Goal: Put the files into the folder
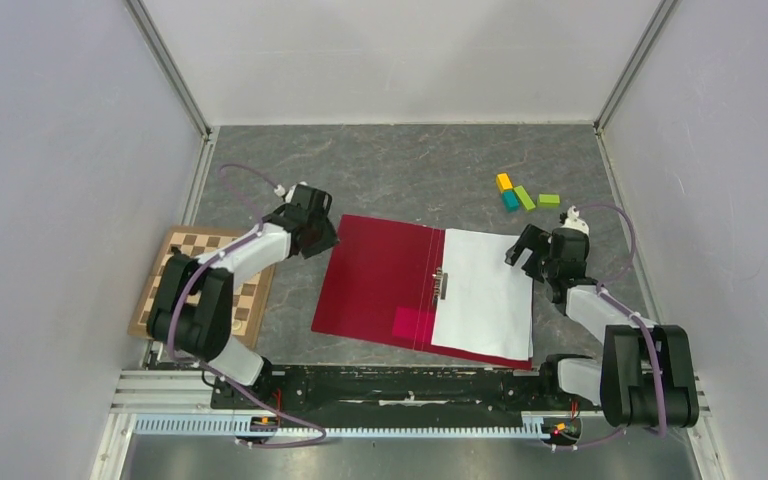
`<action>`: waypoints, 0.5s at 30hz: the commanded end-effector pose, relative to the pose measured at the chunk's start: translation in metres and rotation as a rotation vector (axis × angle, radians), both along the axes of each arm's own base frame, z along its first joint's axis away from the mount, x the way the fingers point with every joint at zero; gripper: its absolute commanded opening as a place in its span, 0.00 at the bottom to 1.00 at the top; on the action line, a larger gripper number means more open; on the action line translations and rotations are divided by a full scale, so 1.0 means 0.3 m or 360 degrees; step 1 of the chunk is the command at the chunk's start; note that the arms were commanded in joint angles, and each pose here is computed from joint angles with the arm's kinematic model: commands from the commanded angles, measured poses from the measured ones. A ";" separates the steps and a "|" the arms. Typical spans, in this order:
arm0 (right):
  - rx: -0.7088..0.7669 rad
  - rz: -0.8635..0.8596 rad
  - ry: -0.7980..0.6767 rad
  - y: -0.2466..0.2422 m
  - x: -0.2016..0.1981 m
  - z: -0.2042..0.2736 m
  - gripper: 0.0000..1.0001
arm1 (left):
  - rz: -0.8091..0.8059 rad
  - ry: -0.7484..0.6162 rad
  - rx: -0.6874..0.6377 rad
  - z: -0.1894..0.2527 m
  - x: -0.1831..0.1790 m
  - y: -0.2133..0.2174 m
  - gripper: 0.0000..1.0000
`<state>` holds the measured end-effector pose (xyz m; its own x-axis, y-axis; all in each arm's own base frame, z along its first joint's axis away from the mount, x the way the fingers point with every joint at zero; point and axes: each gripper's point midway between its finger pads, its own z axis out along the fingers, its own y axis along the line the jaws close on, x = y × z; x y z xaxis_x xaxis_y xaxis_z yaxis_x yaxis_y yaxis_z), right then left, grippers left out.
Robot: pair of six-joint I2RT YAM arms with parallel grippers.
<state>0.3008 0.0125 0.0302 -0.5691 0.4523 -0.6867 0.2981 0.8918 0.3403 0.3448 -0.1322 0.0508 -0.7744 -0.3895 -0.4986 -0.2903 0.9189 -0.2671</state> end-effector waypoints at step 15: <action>0.0172 0.0182 0.0108 0.101 0.084 -0.071 0.98 | 0.0313 -0.0029 -0.0230 -0.085 -0.201 0.055 0.55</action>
<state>0.3407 0.0292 0.0330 -0.5661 0.4543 -0.6879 0.2133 0.8868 0.4101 0.2790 -0.1084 0.0229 -0.7150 -0.5314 -0.4543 -0.4237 0.8463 -0.3230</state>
